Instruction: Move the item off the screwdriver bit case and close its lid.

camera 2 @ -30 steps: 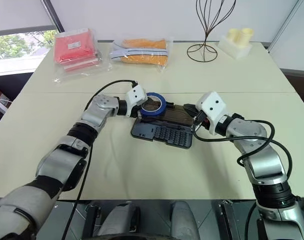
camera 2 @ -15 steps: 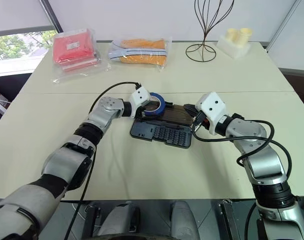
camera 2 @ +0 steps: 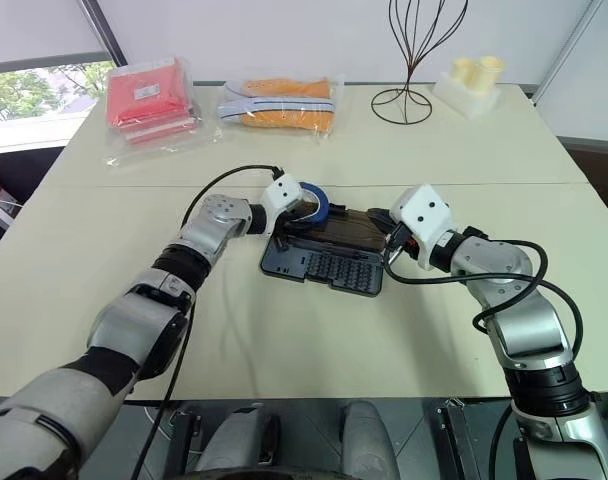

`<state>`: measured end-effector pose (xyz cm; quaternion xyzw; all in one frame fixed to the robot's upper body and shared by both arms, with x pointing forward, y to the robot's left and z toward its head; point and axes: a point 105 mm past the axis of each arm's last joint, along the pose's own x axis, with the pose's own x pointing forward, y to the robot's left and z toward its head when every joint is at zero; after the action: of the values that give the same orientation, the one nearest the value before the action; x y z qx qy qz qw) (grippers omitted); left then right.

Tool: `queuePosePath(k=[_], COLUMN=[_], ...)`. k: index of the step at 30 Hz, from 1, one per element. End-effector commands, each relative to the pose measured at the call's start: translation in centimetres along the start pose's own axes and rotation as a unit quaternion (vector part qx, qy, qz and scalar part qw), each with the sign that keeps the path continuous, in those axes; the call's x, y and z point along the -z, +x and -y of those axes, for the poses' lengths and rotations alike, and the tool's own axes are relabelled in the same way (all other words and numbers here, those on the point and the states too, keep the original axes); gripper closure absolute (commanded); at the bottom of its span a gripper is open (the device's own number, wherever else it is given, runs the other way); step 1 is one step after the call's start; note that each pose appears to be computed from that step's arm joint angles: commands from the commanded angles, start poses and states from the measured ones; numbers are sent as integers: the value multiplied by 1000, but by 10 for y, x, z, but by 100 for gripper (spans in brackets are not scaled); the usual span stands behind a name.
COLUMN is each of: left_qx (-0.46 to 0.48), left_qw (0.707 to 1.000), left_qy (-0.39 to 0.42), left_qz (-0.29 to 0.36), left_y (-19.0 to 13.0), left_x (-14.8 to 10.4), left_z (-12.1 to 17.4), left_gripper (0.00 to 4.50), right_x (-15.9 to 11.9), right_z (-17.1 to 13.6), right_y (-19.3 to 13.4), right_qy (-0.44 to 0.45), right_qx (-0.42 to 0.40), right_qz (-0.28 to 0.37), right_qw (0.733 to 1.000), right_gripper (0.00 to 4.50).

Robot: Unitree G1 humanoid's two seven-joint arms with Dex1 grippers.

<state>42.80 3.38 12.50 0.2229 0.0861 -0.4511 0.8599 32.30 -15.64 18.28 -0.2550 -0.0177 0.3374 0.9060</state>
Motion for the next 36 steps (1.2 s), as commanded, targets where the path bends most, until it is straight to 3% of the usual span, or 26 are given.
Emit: queuePosePath(k=[1, 5, 12, 17, 21, 30, 36], left_qx=[-90, -204, -387, -485, -571, -686, -718], left_qw=[996, 975, 911, 859, 801, 690, 647], left_qy=[-5, -56, -118, -153, -178, -229, -257], left_qz=[26, 60, 84, 66, 37, -12, -26], left_y=[-11, -29, -74, -115, -168, -236, -252], left_x=[-9, -14, -3, 19, 48, 93, 111], left_z=[-24, -46, -66, -70, -79, -82, -77], left_gripper=[402, 402, 402, 402, 402, 402, 402], right_x=[-15, -16, -23, -26, -26, -26, -27], right_z=[-1, -4, -11, -18, -24, -31, -31], right_y=[-1, 3, 17, 25, 30, 35, 36], right_qy=[-21, -20, -22, -24, -25, -22, -20], right_qx=[-2, -17, -52, -81, -102, -121, -122], right_qz=[23, 24, 37, 42, 46, 50, 53], right_qw=[1000, 999, 998, 996, 993, 991, 991], right_gripper=[450, 450, 450, 450, 450, 450, 450])
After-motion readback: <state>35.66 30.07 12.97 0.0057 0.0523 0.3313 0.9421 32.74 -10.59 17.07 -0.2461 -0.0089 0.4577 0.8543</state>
